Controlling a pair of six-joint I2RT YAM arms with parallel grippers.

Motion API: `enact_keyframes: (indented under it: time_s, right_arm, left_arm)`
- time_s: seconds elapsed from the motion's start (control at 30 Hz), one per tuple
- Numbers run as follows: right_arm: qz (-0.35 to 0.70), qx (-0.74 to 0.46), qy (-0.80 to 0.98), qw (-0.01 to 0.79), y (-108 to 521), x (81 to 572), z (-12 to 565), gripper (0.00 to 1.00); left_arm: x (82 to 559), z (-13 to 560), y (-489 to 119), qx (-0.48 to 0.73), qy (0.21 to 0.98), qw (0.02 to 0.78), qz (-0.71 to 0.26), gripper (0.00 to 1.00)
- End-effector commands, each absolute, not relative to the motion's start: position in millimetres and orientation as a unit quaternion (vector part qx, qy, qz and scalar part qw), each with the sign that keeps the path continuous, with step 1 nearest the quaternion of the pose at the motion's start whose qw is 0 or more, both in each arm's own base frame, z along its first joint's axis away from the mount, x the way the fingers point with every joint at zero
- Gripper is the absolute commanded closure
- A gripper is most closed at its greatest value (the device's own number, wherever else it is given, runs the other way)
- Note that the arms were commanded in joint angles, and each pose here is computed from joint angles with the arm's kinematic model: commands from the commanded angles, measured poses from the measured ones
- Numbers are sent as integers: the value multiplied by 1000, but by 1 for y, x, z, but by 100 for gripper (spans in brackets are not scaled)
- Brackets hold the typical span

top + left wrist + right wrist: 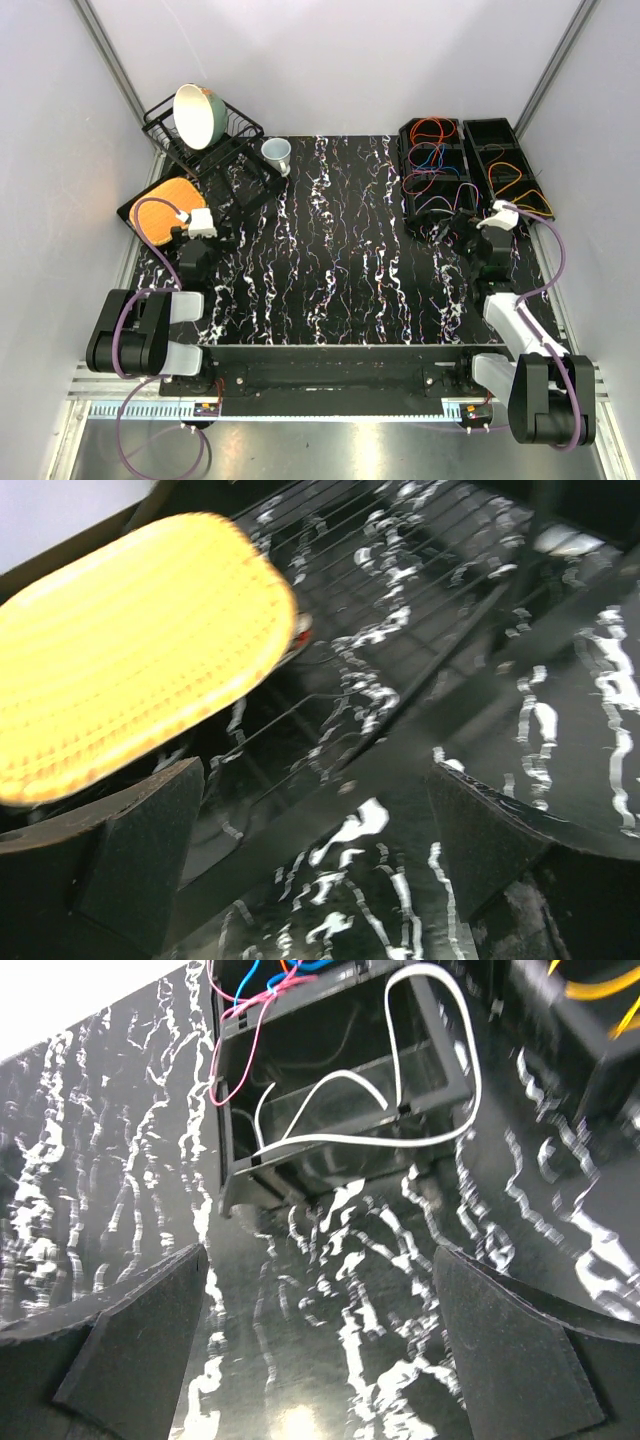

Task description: Untangle the cables

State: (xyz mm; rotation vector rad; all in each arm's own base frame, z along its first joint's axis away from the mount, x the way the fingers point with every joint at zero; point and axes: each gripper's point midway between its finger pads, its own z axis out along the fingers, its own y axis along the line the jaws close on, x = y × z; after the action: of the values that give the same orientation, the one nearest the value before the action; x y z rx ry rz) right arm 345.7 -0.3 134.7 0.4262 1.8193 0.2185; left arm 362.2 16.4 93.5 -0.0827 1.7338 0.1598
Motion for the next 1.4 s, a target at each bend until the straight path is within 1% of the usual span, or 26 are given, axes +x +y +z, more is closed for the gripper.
enact_keyframes:
  time_s: [0.0,0.03,0.07,0.13,0.17,0.23,0.27,0.33,0.37,0.4,0.47,0.5,0.6,0.63,0.87,0.93,1.37]
  right_arm:
    - [15,113,738,665,-18,354,172,0]
    - [-19,125,738,663,-31,351,167,0]
    - [-30,129,727,674,-36,351,172,0]
    - [-50,105,728,675,-38,347,159,0]
    - [-49,99,705,701,-37,349,170,0]
    - [-50,96,715,690,-37,349,145,0]
    - [-48,99,695,711,-37,353,153,0]
    - [-48,121,687,714,-42,365,141,0]
    - [-46,129,691,710,-44,370,135,0]
    - [-29,99,716,691,-33,385,117,0]
    - [-13,76,748,660,-27,404,93,0]
    - [-3,74,755,651,-32,409,106,0]
    - [3,78,759,646,-35,407,97,0]
    - [6,81,751,655,-35,408,100,0]
    - [8,85,751,654,-34,406,99,0]
    - [27,45,747,663,-21,405,104,0]
    - [28,44,750,659,-20,405,101,0]
  left_arm:
    - [372,125,4,-22,720,693,36,1]
    - [372,126,4,-22,717,696,37,1]
    - [372,126,5,-23,716,696,38,1]
    - [372,124,4,-22,719,694,38,1]
    - [372,125,4,-22,718,695,37,1]
    - [372,125,5,-23,719,694,37,1]
    - [372,126,5,-23,717,695,37,1]
    - [372,125,5,-23,718,694,37,1]
    - [372,125,4,-23,718,694,36,1]
    - [372,125,4,-23,718,694,37,1]
    - [372,126,4,-22,718,695,37,1]
    - [372,125,4,-23,719,694,37,1]
    - [372,125,5,-23,719,694,37,1]
    - [372,125,4,-23,718,694,37,1]
    - [372,124,4,-23,720,693,36,1]
    - [372,125,4,-23,719,694,37,1]
    - [372,125,5,-23,719,694,37,1]
